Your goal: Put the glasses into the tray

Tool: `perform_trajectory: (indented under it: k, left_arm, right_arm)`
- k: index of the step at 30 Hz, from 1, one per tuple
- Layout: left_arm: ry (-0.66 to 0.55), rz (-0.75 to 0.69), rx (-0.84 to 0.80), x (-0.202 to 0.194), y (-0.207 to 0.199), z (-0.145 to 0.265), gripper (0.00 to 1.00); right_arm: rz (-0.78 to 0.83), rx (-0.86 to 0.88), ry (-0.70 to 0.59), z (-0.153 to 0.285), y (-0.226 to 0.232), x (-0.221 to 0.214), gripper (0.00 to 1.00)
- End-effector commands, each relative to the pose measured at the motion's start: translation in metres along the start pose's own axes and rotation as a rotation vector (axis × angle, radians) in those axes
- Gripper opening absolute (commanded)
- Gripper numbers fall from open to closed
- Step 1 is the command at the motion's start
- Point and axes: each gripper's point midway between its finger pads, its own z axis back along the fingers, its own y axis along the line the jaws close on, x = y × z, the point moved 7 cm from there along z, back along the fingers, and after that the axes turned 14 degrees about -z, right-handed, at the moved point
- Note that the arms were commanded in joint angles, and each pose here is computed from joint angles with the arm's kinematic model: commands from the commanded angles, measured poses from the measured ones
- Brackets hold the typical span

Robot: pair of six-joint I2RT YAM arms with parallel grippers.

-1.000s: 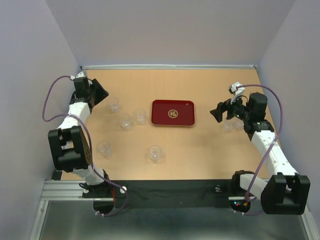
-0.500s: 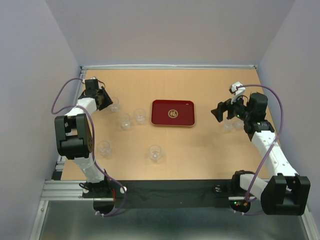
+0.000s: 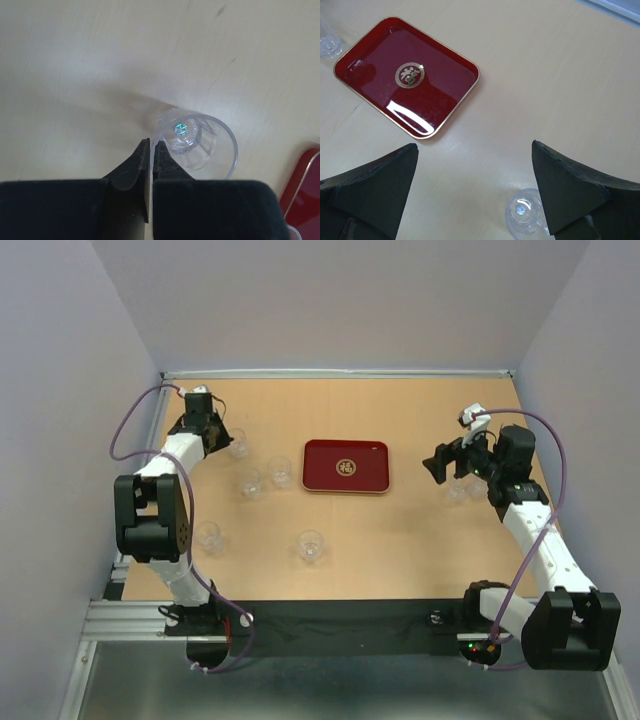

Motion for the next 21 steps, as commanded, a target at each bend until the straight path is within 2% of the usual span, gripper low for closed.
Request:
perform_trajectory:
  k: [1, 6, 10, 21]
  left_arm:
    - [-0.203, -0.083, -0.046, 0.049, -0.033, 0.043, 0.00]
    - [-0.256, -0.168, -0.138, 0.062, -0.076, 0.058, 0.00]
    - [-0.237, -0.229, -0.269, 0.063, -0.118, 0.057, 0.00]
    - [-0.191, -0.333, -0.407, 0.041, -0.172, 0.057, 0.00]
  right_arm:
    - [0.042, -0.013, -0.039, 0.004, 0.000, 0.009, 1.00]
    - [0.049, -0.018, -0.041, 0.005, 0.000, 0.009, 1.00]
    - [0.052, -0.017, -0.041, 0.005, 0.000, 0.009, 1.00]
    - [0.062, -0.023, -0.042, 0.005, -0.001, 0.009, 1.00]
